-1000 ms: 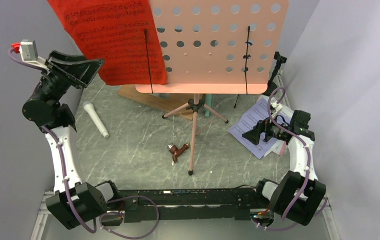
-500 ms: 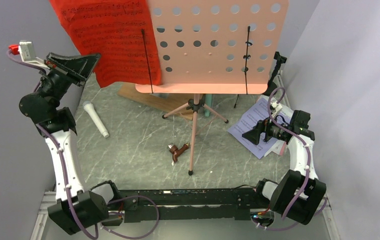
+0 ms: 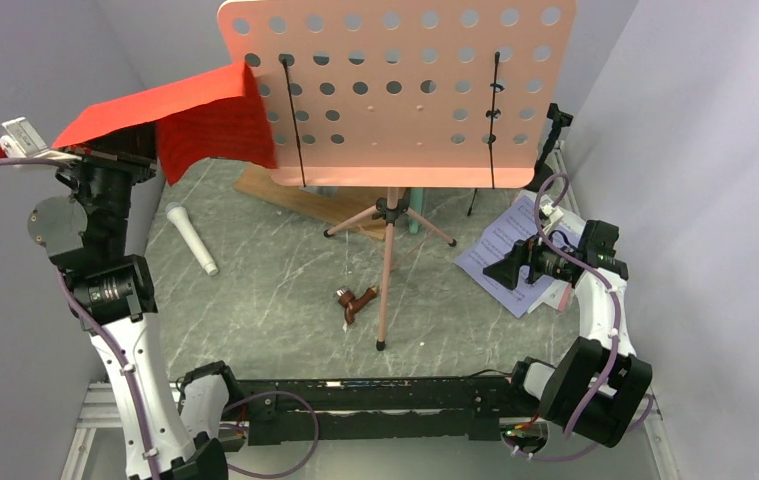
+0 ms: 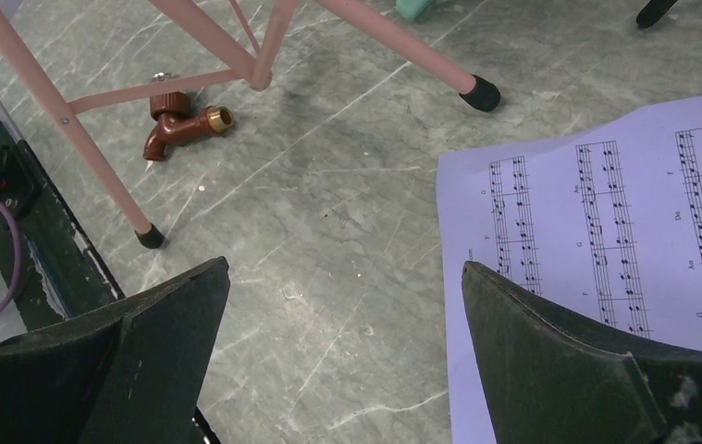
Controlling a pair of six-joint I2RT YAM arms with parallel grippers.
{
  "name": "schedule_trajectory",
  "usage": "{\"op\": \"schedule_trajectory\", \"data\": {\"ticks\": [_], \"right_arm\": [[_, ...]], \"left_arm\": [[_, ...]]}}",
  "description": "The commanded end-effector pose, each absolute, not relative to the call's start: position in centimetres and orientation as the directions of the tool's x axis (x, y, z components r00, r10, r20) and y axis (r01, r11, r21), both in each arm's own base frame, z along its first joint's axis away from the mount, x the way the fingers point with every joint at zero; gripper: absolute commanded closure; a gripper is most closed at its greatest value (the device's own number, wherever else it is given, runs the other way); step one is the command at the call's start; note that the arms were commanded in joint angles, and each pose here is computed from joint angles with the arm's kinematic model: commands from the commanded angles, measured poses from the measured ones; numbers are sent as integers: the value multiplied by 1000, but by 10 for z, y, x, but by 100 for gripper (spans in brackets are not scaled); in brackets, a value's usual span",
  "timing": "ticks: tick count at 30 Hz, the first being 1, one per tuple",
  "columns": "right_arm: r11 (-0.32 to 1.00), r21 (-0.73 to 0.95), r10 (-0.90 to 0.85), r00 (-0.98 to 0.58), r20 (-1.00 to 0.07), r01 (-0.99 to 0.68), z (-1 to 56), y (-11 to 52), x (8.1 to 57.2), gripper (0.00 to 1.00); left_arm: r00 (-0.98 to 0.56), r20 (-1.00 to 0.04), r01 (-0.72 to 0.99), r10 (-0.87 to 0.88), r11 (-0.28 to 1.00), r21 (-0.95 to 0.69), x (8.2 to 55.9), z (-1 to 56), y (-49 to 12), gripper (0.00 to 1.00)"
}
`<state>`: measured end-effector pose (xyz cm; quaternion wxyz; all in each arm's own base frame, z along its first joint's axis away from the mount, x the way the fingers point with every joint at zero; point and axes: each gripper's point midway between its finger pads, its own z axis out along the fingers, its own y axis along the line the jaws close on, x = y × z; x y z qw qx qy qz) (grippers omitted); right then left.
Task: Pack up the instrument practice props
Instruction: Pick up the sheet music from the music stand.
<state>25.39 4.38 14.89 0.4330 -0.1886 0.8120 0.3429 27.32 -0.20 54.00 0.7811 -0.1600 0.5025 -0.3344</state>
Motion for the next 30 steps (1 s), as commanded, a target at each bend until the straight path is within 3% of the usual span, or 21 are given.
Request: {"op": "schedule_trajectory", "data": {"ticks": [1,9,19,26,30], "right_arm": [[686,346,-37,-505,-862,-641,162,43,262,1],[690,345,-41,-510,-859,-637,160,42,263,1],[682,349,-50,-517,-855,-643,158,44,262,1],[678,345,-59,-517,-854,-649,157,46,262,1],[674,343,-69,-518,-853,-655,156,48,261,1]], "left_arm": [[318,-686,11,-655,726,-688,277,501,45,100],[215,-737,-80,-641,740,-668,265,452,36,100],[28,-891,45,-454,891,-453,213,411,-18,100],[-204,-864,-43,-461,885,-463,166,347,-29,100],[-299,-826,1,-478,865,-501,143,324,-47,100]]}}
